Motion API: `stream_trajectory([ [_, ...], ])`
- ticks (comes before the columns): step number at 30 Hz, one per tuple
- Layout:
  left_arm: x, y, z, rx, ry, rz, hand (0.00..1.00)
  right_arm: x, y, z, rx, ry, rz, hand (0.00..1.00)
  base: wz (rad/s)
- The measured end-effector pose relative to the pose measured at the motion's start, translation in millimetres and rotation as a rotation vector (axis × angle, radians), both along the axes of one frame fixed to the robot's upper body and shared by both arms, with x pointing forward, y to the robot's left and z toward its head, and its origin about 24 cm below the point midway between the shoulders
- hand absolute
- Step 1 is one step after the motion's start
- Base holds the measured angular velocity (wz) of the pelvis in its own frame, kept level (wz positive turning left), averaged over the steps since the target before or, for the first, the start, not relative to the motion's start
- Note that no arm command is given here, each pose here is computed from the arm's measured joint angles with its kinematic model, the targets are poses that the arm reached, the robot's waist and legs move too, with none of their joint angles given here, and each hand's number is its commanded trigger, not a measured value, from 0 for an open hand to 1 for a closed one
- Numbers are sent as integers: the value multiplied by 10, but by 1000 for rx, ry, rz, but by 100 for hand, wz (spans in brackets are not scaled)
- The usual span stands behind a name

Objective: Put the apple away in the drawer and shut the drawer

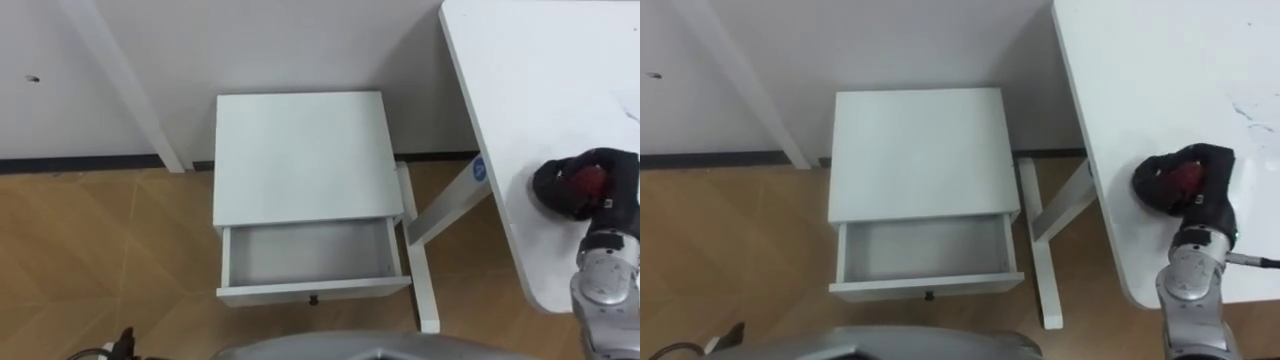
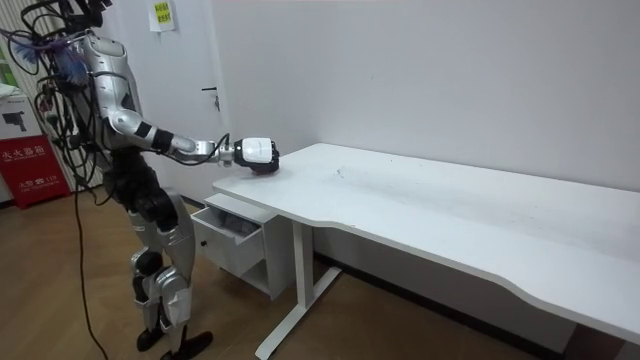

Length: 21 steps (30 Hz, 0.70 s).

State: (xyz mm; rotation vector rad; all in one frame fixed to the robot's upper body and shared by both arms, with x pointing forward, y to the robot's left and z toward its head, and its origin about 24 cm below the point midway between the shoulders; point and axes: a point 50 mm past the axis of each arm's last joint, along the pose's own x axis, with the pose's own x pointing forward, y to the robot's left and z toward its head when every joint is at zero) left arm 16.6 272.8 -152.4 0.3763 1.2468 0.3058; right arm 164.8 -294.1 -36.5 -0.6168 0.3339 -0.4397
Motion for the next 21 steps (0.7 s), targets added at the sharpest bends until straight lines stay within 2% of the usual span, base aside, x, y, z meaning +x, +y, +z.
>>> stream_trajectory([
  [8,197,-129,-25,-22,-29,-97,0,143,391,24,52,-27,154,100,0],
  [12,202,-144,-26,-20,-29,-129,0,182,526,56,63,-43,214,100,9],
  [15,200,-165,-32,-22,-21,-155,0,168,801,-55,116,30,355,100,18],
  [17,212,-191,-38,-27,-19,-175,0,124,1104,-152,177,99,504,100,20],
  [21,229,-178,-33,-26,-20,-178,0,155,1358,-163,211,140,662,100,32],
])
